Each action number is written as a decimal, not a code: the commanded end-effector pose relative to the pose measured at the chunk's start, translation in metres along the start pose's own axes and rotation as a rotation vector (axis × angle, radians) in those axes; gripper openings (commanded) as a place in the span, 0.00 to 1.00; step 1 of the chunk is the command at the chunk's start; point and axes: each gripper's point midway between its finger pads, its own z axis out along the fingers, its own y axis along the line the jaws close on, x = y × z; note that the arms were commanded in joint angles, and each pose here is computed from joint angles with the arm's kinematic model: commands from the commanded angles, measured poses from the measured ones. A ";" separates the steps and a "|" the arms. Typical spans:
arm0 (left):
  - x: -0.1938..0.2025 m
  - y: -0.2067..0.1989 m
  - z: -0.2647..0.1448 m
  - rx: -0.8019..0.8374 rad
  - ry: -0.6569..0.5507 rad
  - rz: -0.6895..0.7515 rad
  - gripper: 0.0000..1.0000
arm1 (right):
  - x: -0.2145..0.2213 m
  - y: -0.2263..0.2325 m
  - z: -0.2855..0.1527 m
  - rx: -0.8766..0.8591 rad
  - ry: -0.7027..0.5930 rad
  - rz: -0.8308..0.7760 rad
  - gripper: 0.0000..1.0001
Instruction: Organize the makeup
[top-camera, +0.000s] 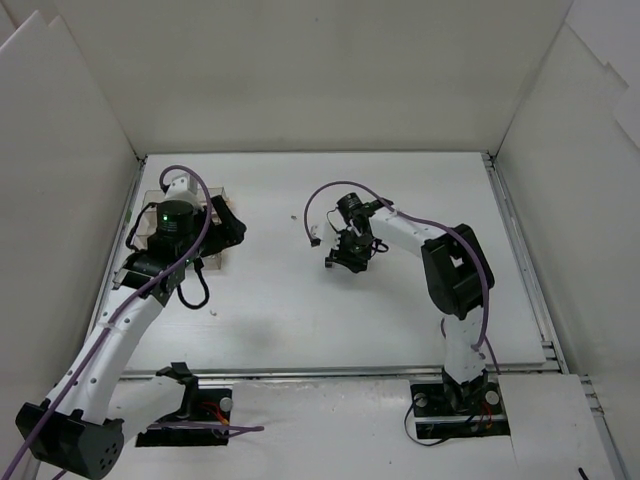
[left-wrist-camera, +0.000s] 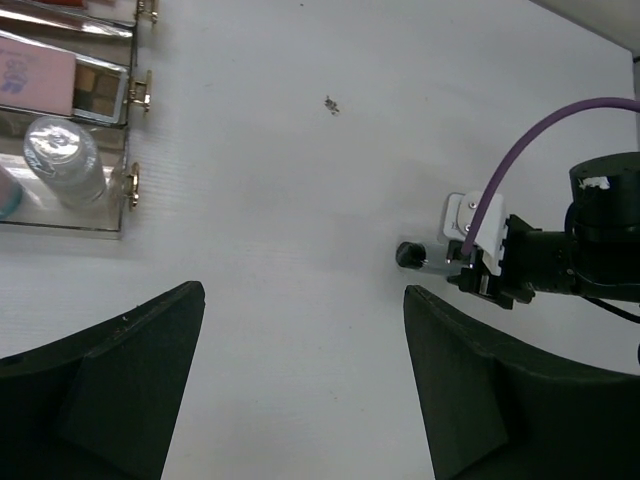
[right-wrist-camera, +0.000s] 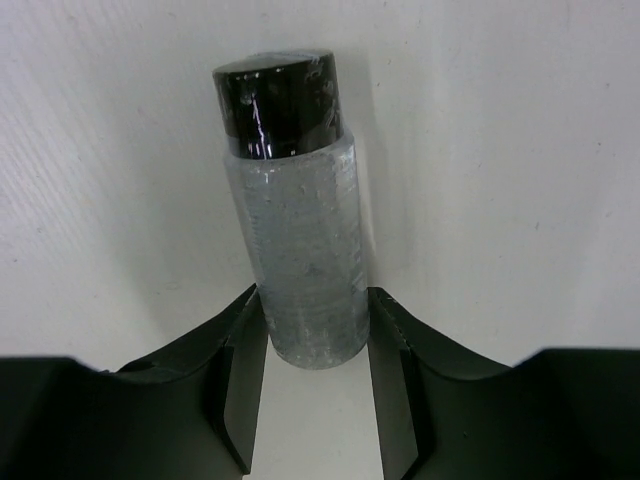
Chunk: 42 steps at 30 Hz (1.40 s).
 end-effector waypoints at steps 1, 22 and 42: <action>-0.017 -0.032 -0.008 0.157 -0.038 0.017 0.75 | -0.028 -0.002 -0.046 0.073 -0.119 0.001 0.00; 0.013 -0.182 -0.025 0.951 0.313 0.131 0.59 | -0.085 0.061 -0.173 0.239 -0.686 0.147 0.00; 0.071 -0.206 -0.005 0.968 0.585 0.238 0.39 | -0.084 0.062 -0.199 0.329 -0.757 0.156 0.00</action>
